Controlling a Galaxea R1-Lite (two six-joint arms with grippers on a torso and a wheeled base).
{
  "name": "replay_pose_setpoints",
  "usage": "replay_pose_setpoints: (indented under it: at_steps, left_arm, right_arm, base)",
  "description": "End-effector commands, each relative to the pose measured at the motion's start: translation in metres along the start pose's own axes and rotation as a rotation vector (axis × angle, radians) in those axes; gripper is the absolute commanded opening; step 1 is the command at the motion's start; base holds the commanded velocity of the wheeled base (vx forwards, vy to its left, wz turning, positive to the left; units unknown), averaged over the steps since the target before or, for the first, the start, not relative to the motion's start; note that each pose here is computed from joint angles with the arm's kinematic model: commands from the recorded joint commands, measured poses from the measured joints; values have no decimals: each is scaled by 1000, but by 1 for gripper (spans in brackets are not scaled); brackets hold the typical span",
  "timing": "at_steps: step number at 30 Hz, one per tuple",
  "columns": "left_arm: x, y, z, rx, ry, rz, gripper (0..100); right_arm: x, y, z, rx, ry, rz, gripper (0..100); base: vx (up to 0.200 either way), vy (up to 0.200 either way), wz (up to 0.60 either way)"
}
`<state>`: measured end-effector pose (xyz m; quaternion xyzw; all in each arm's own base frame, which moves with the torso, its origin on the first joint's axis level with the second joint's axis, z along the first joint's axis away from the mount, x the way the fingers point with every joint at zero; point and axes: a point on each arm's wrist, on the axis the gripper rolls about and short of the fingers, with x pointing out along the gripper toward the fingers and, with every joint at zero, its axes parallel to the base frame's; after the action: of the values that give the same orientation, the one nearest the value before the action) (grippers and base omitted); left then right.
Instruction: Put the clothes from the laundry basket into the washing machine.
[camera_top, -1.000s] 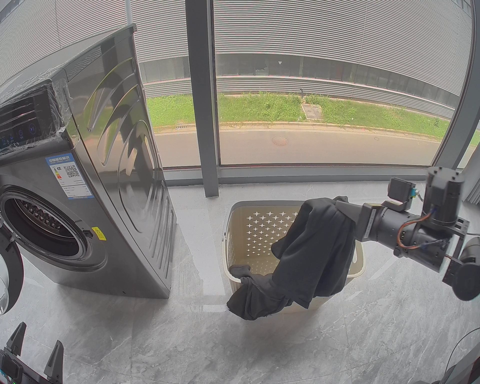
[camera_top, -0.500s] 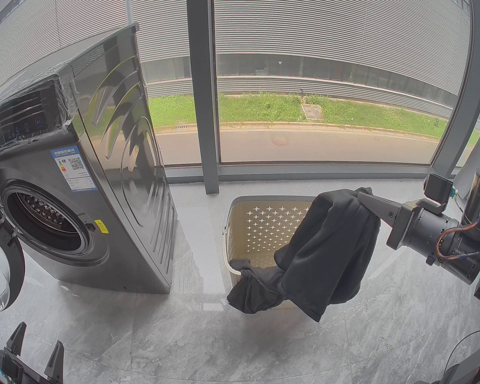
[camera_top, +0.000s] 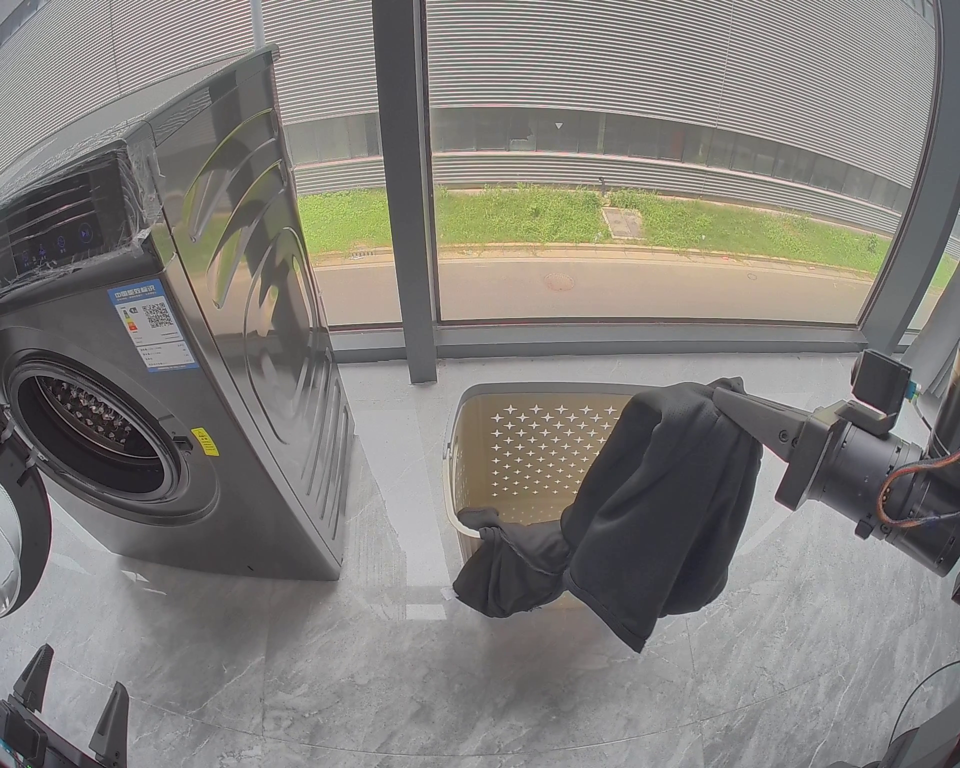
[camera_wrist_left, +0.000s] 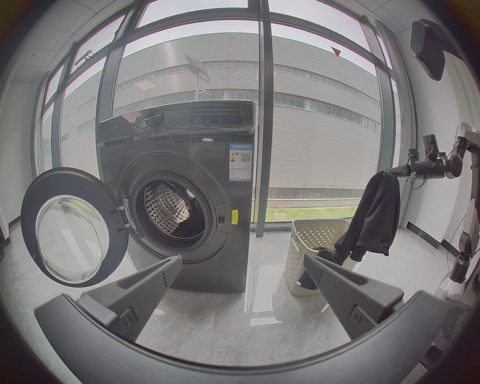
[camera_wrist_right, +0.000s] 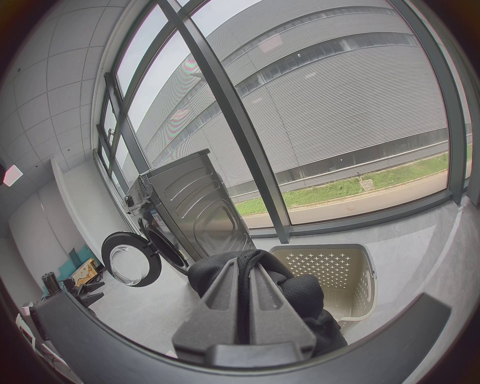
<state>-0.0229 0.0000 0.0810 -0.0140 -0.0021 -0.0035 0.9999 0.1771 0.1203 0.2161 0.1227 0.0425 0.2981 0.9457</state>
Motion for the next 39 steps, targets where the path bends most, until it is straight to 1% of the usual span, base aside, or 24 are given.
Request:
replay_pose_setpoints:
  at_steps: [1,9,16,24,29,33,37,39]
  left_arm:
    - [0,0,-5,-1,1,-1,100]
    - [0,0,-5,-3,1,-1,100]
    - [0,0,-5,-3,1,-1,100]
    - [0,0,-5,-3,1,-1,100]
    - [0,0,-5,-4,1,-1,100]
    - [0,0,-5,-3,1,-1,100]
    - [0,0,-5,-1,1,1,100]
    - [0,0,-5,0,1,1,100]
  right_arm:
    - [0,2,-1,1,6,8,0]
    - [0,2,-2,-1,9,9,0]
    - [-2,10,-2,-1,8,46,0]
    - [-2,11,-2,-1,5,53,0]
    - [-2,17,-1,2,-11,92,0]
    - [-1,17,-2,2,-10,90,0]
    - [0,14,-3,-1,-10,70,0]
    - [1,12,-2,-1,-13,56,0]
  base:
    - [0,200,0]
    - [0,200,0]
    - [0,200,0]
    - [0,200,0]
    - [0,200,0]
    - [0,200,0]
    - [0,200,0]
    - [0,0,0]
